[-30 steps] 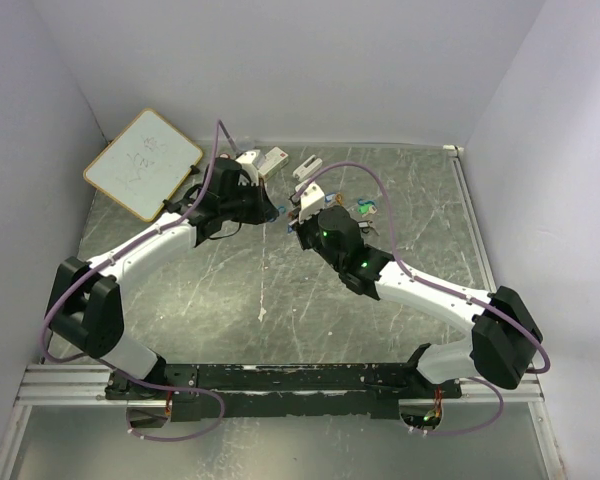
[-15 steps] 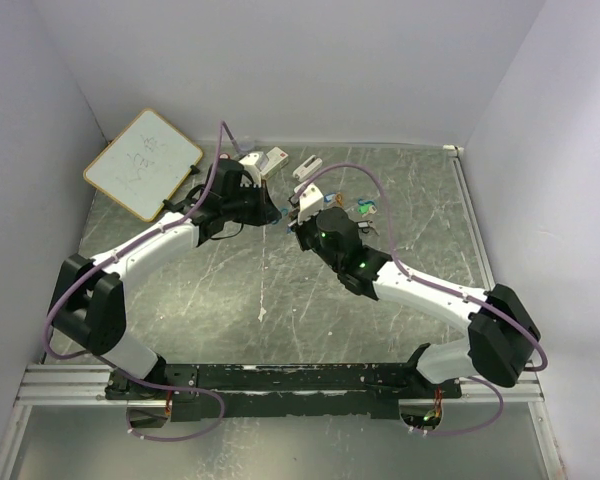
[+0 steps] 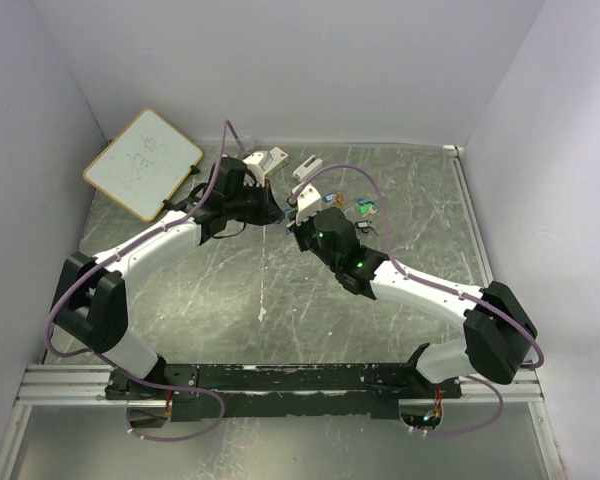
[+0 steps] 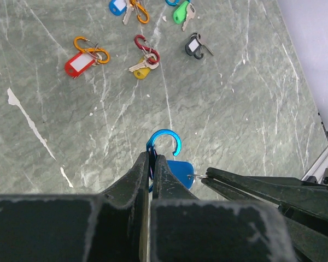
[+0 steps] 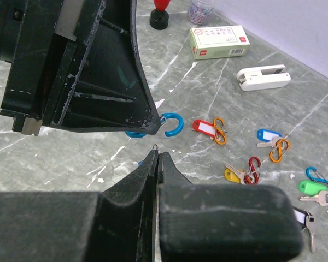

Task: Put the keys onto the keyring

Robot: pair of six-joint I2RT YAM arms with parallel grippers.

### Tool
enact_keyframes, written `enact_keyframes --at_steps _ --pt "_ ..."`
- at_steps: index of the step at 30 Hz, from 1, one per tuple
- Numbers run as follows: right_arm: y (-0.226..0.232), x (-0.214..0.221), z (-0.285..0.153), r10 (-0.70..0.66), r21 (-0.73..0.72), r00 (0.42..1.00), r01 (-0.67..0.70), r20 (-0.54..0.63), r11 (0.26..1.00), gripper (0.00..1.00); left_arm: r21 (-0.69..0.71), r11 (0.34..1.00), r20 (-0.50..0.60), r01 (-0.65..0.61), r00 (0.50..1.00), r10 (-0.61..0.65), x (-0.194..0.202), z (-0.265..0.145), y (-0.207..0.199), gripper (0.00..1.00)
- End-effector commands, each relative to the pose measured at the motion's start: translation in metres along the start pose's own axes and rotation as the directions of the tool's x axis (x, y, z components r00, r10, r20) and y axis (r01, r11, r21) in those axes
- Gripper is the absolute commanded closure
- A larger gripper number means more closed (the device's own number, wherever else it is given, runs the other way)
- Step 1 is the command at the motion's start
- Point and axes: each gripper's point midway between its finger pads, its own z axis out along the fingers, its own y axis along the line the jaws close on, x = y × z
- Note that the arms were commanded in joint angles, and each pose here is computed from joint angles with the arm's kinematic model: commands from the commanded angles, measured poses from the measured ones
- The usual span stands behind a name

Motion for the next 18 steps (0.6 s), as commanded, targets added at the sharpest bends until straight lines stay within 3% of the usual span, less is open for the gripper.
enact_keyframes --at_steps 1,18 --pt "0.0015 -0.0074 0.0028 0.013 0.004 1.000 -0.013 0.028 1.000 1.00 0.054 0.998 0.020 -0.039 0.999 0.038 -0.0130 -0.0003 -0.0171 0.93" --pt "-0.0023 -0.0043 0.0014 0.010 0.023 1.000 -0.011 0.023 1.000 1.00 0.066 0.996 0.002 -0.062 0.998 0.062 -0.0100 -0.0001 -0.0251 0.93"
